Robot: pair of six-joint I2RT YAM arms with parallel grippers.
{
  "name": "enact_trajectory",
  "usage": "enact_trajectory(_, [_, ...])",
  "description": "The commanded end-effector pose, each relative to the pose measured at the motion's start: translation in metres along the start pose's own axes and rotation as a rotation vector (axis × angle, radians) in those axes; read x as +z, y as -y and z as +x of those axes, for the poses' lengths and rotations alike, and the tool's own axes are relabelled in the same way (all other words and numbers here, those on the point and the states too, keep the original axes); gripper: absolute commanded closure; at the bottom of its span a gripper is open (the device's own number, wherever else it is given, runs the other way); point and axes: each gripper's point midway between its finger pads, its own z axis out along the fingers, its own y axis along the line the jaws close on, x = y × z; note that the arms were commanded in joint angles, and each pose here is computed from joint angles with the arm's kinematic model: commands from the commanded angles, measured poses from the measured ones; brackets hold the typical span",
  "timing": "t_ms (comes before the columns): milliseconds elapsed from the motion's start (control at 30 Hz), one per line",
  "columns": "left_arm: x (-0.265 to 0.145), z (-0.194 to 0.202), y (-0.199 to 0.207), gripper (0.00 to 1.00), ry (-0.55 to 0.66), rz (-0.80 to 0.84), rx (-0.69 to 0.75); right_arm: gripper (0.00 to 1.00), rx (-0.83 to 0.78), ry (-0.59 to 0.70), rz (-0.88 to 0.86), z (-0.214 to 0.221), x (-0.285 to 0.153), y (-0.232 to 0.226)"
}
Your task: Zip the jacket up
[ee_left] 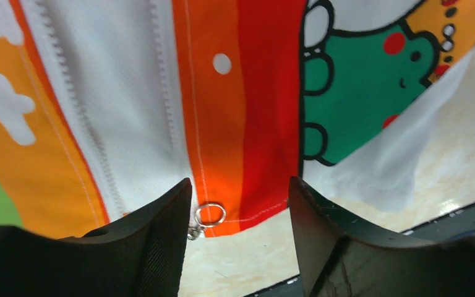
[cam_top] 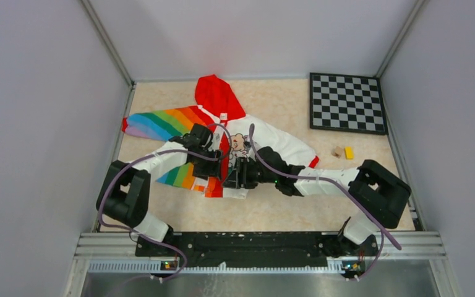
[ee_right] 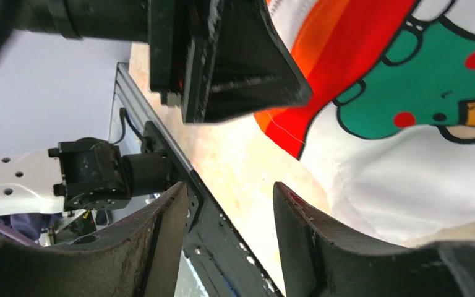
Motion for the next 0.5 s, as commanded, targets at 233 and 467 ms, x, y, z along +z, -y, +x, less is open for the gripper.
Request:
enact_trajectory(233, [0.003, -0.035, -0.02, 0.33, 0.049, -0.127, 0.082, 0.48, -0.009, 0.068, 0.017, 0.0, -0.01, 0.013])
enact_trajectory(467, [0.018, -0.038, -0.017, 0.37, 0.017, -0.083, 0.081, 0.48, -0.029, 0.077, 0.042, 0.001, -0.011, 0.02])
